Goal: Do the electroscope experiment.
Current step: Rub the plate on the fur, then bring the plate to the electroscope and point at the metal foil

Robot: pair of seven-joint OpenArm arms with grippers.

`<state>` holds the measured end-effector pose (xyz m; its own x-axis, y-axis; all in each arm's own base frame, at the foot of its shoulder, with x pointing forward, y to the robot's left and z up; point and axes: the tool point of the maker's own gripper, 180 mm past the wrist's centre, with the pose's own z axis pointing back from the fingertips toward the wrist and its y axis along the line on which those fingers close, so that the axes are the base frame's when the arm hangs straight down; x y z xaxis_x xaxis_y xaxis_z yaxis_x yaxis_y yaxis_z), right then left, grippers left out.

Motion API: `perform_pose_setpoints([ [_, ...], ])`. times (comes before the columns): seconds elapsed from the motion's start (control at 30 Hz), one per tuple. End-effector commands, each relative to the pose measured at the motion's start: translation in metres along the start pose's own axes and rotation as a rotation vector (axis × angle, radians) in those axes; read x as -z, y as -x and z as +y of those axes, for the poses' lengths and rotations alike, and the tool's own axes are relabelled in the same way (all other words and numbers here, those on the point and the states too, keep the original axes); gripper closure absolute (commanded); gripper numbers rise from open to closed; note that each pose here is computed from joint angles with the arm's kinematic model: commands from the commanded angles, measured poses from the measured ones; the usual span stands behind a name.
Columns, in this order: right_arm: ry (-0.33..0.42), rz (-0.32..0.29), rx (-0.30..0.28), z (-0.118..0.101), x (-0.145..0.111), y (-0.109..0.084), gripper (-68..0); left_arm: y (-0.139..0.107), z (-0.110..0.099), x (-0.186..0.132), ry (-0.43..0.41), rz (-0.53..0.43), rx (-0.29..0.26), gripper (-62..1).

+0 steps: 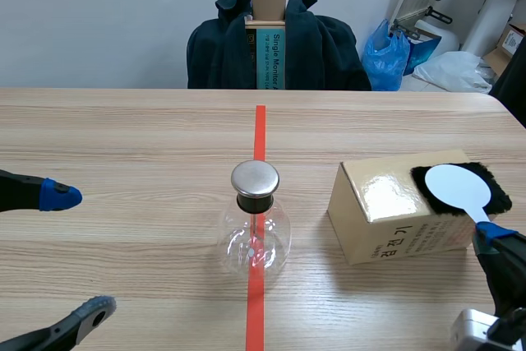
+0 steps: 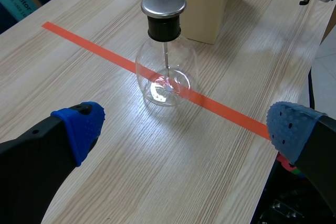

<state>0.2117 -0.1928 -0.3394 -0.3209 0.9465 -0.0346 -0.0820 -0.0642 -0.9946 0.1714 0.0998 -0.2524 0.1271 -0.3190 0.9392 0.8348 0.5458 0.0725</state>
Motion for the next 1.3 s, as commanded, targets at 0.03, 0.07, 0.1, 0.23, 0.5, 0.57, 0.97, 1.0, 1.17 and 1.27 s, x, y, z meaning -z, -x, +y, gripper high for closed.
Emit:
perform_pose_setpoints([
  [0.03, 0.096, 0.018, -0.042, -0.025, 0.006, 0.01, -0.6, -0.006, 0.001, 0.002, -0.004, -0.028, -0.005, -62.3],
  [0.07, 0.107, 0.022, -0.045, -0.028, 0.007, 0.011, -0.7, -0.006, 0.001, 0.002, -0.004, -0.028, -0.005, -62.3],
  [0.1, 0.125, 0.028, -0.05, -0.035, 0.008, 0.014, -0.6, -0.006, 0.001, 0.002, -0.004, -0.028, -0.005, -62.3],
  [0.23, 0.228, 0.046, -0.08, -0.073, 0.013, 0.029, -0.6, -0.006, 0.001, 0.002, -0.003, -0.026, -0.002, -62.3],
  [0.5, 0.564, 0.071, -0.205, -0.199, 0.028, 0.056, -0.6, -0.006, 0.001, 0.002, -0.003, -0.026, -0.002, -62.3],
  [0.57, 0.661, 0.082, -0.23, -0.232, 0.028, 0.059, -0.6, -0.006, 0.001, 0.002, -0.003, -0.025, -0.002, -62.3],
  [0.97, 0.987, 0.088, -0.269, -0.333, 0.014, 0.054, -0.6, 0.004, 0.001, 0.003, -0.022, 0.018, -0.014, -52.5],
  [1.0, 1.003, 0.087, -0.27, -0.337, 0.013, 0.053, -0.6, 0.006, 0.001, 0.003, -0.026, 0.027, -0.014, -48.3],
  [1.17, 1.062, 0.083, -0.271, -0.354, 0.009, 0.051, -0.6, 0.014, 0.006, 0.005, -0.05, 0.066, -0.023, -15.6],
  [1.27, 1.091, 0.085, -0.267, -0.362, 0.007, 0.053, -0.6, 0.017, 0.015, 0.011, -0.067, 0.055, -0.024, -2.0],
])
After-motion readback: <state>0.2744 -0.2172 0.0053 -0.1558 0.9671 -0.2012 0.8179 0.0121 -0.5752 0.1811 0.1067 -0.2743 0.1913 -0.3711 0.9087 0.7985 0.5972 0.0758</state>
